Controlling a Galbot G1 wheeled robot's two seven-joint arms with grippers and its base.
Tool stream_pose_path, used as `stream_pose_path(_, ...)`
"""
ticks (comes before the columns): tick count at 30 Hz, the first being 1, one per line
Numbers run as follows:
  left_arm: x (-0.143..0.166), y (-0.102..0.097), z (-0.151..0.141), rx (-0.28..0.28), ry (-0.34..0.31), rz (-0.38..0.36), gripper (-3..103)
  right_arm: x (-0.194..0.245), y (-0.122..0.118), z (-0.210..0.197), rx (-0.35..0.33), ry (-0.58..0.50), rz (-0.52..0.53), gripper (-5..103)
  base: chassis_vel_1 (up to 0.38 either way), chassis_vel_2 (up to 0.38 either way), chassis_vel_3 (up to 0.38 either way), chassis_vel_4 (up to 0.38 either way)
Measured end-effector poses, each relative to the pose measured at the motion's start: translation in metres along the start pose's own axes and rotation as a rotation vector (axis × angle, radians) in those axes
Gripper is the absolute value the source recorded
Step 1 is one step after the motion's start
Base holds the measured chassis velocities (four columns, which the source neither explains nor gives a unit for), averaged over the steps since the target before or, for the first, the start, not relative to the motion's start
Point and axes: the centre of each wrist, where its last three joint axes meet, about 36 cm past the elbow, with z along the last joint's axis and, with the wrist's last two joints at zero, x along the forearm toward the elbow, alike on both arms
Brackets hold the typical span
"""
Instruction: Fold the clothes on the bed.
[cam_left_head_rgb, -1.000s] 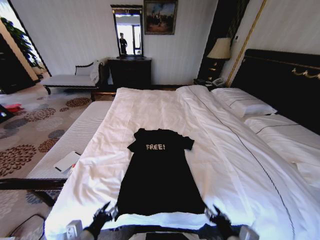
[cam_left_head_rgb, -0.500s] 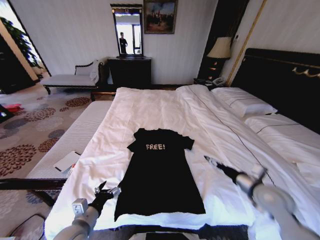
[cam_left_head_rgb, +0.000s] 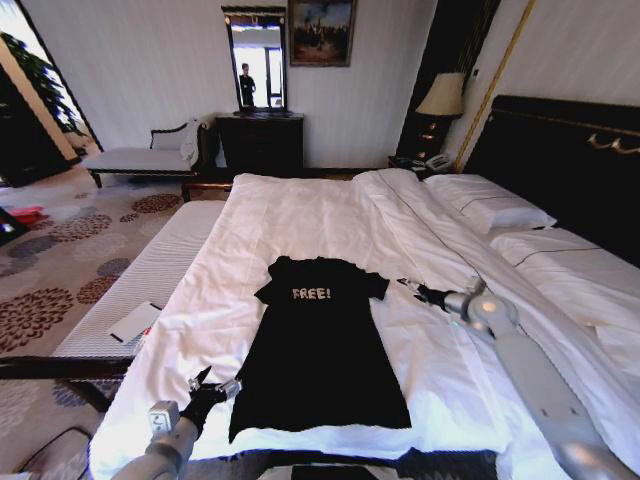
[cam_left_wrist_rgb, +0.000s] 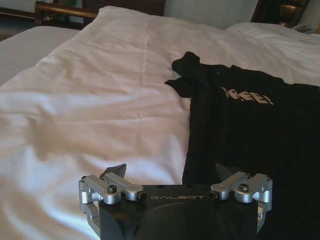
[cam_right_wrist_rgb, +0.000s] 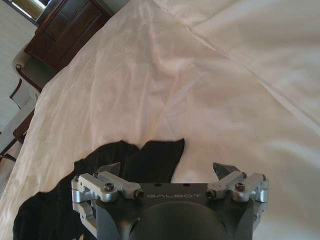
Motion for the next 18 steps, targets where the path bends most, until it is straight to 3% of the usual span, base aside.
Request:
stream_pose_path(7,-0.001,-0.003,0.000,0.013,0.000,0.023,100,-0.029,0.004,-0.019,0.008,0.005,0.006,100,0.000,0.000,0.000,0.000)
stream_pose_path(18,0.000,0.000,-0.009,0.034,-0.032,0.036,100,-0.082,-0.008,-0.022,0.022,0.039,0.073,100,0.000,0.000,0.000,0.000)
